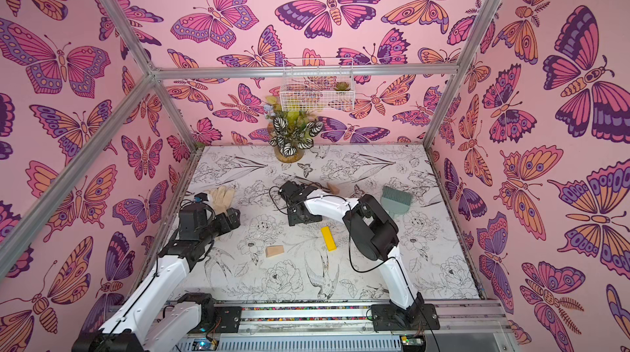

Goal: Assemble a small pinwheel with building blocks
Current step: Assemble the building block at the center of the board, then adjust the building block at the center of the board, then assemble the building block at the center of the board.

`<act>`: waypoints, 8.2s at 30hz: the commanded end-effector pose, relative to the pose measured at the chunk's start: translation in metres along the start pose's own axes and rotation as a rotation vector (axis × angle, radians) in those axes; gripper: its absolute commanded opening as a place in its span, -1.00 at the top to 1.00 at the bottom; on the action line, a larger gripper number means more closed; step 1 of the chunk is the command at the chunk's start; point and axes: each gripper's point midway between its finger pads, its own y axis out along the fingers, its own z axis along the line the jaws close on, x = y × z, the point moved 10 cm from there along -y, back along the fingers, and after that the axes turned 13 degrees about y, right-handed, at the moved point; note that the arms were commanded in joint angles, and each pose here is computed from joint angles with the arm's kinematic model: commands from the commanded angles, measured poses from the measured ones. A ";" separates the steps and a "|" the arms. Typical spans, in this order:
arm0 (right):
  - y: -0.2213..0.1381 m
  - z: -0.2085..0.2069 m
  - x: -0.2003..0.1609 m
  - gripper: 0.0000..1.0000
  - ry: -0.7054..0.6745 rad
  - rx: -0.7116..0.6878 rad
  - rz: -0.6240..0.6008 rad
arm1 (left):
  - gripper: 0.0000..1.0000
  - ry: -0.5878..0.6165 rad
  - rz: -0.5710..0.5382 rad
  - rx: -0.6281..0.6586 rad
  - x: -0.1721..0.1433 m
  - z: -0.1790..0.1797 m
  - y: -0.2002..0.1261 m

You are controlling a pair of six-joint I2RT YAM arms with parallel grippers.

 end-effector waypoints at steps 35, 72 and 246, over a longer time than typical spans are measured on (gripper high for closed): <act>0.011 -0.003 0.003 -0.30 -0.007 -0.023 0.026 | -1.00 -0.007 0.025 0.001 -0.003 0.002 0.001; -0.107 -0.098 -0.024 -0.57 -0.234 0.309 -0.106 | -0.69 0.942 0.466 -0.544 -0.020 -0.124 -0.009; -0.173 -0.077 0.001 -0.23 -0.531 0.510 -0.518 | -0.79 0.881 0.493 -0.502 0.000 -0.106 0.036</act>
